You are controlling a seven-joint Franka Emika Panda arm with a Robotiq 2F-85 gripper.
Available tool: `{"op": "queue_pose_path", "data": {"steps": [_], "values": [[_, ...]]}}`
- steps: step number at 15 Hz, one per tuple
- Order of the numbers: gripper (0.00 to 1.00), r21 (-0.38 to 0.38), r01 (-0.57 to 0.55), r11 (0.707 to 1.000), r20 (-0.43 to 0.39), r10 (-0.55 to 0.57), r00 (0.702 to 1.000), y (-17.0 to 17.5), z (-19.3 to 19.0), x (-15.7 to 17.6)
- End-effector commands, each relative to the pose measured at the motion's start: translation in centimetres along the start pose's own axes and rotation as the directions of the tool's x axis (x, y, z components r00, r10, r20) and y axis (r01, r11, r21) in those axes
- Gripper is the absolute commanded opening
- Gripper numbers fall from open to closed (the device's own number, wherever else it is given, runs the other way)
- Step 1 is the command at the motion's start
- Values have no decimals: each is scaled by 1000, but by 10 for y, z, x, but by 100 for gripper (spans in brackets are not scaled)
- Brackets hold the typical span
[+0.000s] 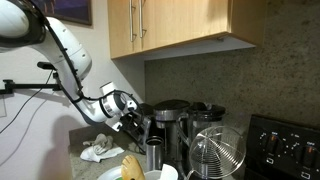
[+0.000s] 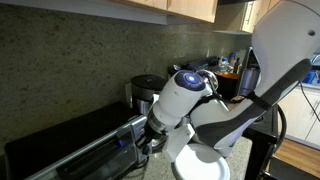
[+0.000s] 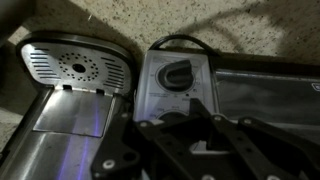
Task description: Turn the top knob of the toaster oven
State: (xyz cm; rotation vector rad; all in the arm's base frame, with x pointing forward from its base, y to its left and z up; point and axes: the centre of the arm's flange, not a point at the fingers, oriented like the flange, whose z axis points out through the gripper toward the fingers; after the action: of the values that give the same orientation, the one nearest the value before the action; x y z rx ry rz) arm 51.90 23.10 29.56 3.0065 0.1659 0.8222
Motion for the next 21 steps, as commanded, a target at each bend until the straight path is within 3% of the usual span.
{"op": "queue_pose_path", "data": {"steps": [1, 9, 10, 12, 21], "values": [[0, 76, -74, 994, 22, 73, 997, 12, -12, 13], [0, 163, -143, 976, 106, 127, 986, 13, -23, 26], [25, 167, -138, 976, 111, 120, 987, 13, -24, 27], [33, 171, -123, 978, 115, 105, 988, 15, -28, 28], [99, 152, -33, 988, 167, 8, 986, 16, -63, 34]]}}
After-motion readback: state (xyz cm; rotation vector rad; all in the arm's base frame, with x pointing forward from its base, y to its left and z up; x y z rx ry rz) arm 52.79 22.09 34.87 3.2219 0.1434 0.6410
